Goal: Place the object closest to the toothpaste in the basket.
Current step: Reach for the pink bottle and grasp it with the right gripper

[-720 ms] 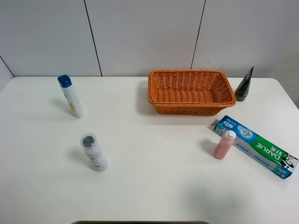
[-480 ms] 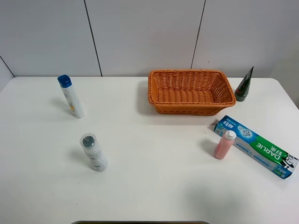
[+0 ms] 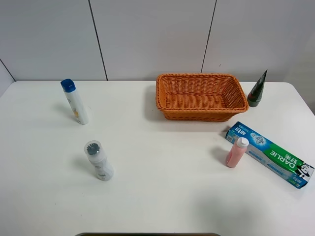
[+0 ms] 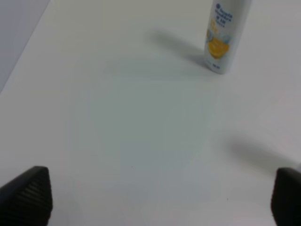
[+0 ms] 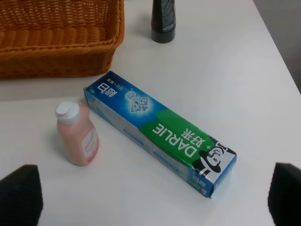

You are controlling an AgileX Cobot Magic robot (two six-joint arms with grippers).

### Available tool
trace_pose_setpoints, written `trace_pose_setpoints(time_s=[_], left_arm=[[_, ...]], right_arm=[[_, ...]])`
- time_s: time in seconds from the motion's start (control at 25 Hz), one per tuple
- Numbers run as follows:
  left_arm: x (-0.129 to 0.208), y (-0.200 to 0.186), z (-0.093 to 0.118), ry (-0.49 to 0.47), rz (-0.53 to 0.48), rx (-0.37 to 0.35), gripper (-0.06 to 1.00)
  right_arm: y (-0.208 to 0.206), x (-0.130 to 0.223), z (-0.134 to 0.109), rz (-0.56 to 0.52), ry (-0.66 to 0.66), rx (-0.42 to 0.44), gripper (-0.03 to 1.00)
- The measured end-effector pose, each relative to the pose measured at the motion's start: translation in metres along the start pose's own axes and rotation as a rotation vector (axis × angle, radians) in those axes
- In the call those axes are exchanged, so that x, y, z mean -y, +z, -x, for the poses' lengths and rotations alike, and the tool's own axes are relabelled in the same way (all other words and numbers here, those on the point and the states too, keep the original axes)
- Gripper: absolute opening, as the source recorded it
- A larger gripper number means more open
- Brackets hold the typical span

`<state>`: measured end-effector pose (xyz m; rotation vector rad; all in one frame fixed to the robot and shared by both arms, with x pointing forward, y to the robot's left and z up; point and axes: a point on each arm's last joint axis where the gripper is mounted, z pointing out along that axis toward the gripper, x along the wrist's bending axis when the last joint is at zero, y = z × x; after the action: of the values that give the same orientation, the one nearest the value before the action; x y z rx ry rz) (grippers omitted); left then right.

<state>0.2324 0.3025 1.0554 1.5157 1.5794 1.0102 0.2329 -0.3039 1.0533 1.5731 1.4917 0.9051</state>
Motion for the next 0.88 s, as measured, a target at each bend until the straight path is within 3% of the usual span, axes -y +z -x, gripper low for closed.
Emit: trace_pose_setpoints(time_s=[0.52,0.88], left_arm=[[0.000,0.000,0.000,0.000,0.000,0.000,0.94],[0.000,0.000,0.000,0.000,0.000,0.000,0.94]], right_arm=[[-0.001,-0.001,0.000,0.002,0.001,-0.002,0.99],[-0.008,-0.042,0.001,-0.010,0.010,0.010,0.99]])
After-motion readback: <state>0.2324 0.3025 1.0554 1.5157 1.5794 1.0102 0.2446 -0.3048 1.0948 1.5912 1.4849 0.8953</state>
